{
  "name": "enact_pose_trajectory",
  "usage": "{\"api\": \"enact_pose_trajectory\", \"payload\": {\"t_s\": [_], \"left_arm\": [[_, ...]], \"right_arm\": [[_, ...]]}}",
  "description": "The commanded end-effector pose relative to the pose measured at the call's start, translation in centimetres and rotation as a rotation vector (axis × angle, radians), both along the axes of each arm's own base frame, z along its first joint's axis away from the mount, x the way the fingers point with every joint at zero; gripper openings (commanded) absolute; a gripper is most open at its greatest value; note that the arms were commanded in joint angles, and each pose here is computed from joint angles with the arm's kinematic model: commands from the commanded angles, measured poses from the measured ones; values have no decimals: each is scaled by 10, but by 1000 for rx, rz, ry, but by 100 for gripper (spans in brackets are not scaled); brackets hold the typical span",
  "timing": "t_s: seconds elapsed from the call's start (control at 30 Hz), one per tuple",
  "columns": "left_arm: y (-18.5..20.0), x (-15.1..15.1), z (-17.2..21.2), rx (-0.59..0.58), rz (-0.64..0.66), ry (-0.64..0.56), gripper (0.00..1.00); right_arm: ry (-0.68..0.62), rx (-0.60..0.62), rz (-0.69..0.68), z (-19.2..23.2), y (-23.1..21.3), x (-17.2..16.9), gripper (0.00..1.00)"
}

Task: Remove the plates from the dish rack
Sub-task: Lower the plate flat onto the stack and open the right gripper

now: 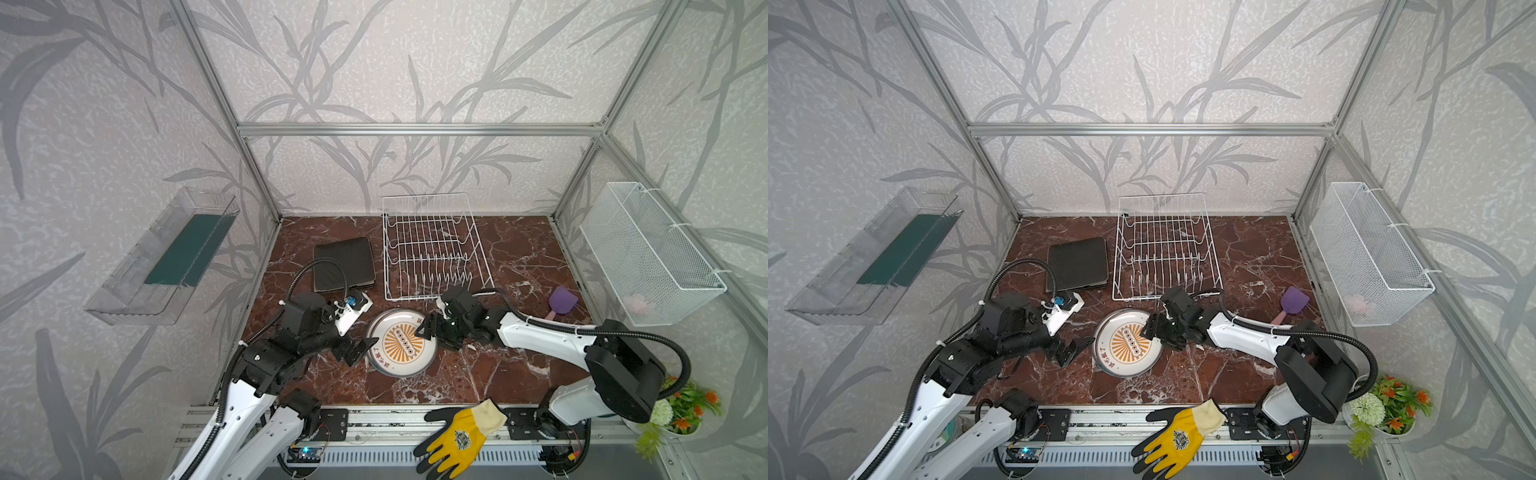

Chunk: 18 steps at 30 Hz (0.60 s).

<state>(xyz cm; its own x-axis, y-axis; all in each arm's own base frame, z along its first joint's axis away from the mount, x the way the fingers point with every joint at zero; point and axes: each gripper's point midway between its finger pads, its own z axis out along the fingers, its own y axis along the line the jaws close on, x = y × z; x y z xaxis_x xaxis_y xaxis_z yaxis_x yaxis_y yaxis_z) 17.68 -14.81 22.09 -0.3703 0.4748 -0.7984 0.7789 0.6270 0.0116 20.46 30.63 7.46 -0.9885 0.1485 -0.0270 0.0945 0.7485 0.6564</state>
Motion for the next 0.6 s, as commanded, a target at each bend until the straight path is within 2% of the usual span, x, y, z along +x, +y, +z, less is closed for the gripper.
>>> {"api": "enact_pose_trajectory", "payload": {"t_s": [0.0,0.2,0.43,0.57], "left_arm": [[0,-4,-2,0,-9,12,99],[0,3,-2,-8,11,-3,99],[-6,5,1,-52,10,2,99],[-4,5,0,-44,17,-5,99]], "right_arm": [[-6,-18,9,5,3,1,77],[5,-1,24,7,13,3,82],[2,-11,31,7,19,5,92],[-6,-59,27,6,10,4,100]]}}
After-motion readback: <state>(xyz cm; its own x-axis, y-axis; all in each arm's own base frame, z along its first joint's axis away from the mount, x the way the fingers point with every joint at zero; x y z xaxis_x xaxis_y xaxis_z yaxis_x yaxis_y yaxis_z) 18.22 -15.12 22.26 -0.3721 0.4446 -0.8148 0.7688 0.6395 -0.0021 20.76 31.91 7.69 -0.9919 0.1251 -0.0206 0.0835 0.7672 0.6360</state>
